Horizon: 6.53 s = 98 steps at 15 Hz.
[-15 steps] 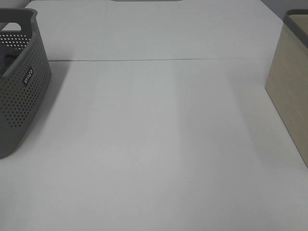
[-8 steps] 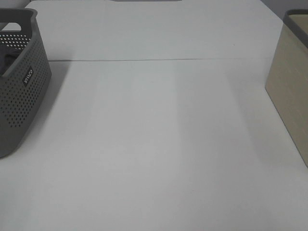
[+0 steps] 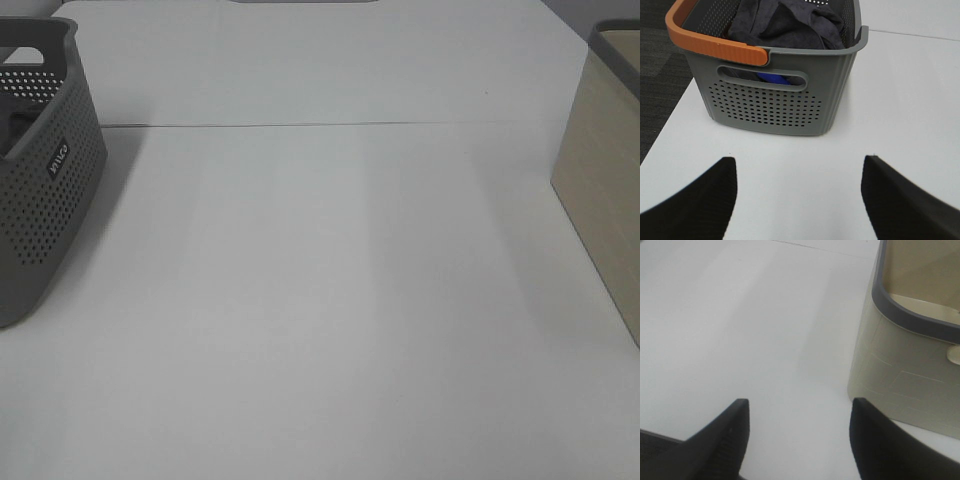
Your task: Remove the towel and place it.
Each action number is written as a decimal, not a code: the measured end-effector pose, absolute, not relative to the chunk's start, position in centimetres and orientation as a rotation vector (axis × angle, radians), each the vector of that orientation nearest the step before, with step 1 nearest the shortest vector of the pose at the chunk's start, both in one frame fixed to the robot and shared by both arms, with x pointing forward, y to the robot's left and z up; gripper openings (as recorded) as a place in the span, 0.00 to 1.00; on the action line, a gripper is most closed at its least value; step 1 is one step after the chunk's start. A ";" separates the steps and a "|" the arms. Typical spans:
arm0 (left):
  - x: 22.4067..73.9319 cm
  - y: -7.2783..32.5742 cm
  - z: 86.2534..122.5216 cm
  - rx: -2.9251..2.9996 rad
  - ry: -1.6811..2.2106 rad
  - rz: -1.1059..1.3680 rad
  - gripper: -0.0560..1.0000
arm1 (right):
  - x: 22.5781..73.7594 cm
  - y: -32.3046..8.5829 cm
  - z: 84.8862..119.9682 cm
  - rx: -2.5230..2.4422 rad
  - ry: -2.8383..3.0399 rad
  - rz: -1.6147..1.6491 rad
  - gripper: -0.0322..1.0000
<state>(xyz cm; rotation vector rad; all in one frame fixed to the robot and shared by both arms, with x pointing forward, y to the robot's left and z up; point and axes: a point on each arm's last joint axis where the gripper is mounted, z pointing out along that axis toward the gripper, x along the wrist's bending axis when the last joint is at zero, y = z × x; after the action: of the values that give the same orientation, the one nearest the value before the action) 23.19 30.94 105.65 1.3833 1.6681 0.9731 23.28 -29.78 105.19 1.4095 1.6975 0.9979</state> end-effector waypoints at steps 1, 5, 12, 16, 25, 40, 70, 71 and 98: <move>23.2 30.9 105.6 1.383 1.668 0.973 0.68 | 23.3 -29.8 105.2 1.409 1.698 0.998 0.60; 23.2 31.0 105.6 1.388 1.667 0.980 0.68 | 23.3 -29.8 105.2 1.409 1.698 0.998 0.60; 23.2 31.0 105.7 1.425 1.643 1.003 0.88 | 23.3 -29.8 105.2 1.409 1.698 0.998 0.60; 23.2 31.0 106.2 1.422 1.639 1.011 0.94 | 23.3 -29.8 105.2 1.409 1.698 0.998 0.60; 39.2 32.6 118.8 2.520 1.358 1.125 0.92 | 23.3 -29.8 105.2 1.409 1.698 0.998 0.60; 70.0 33.3 102.8 3.196 0.797 0.791 0.92 | 23.3 -29.8 105.2 1.409 1.698 0.998 0.60; 70.8 36.0 97.1 3.174 0.787 0.480 0.07 | 23.3 -29.8 105.2 1.409 1.698 0.998 0.60; 70.6 36.0 97.3 3.183 0.788 0.465 0.05 | 23.3 -29.8 105.2 1.409 1.698 0.998 0.60; 52.9 20.7 129.8 2.352 0.523 1.150 0.05 | 23.4 -29.6 106.5 1.353 1.628 1.081 0.60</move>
<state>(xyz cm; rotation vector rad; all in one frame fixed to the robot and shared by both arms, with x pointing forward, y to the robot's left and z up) 52.87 20.66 129.82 2.3517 0.5230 1.1497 23.39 -29.63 106.48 1.3528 1.6285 1.0814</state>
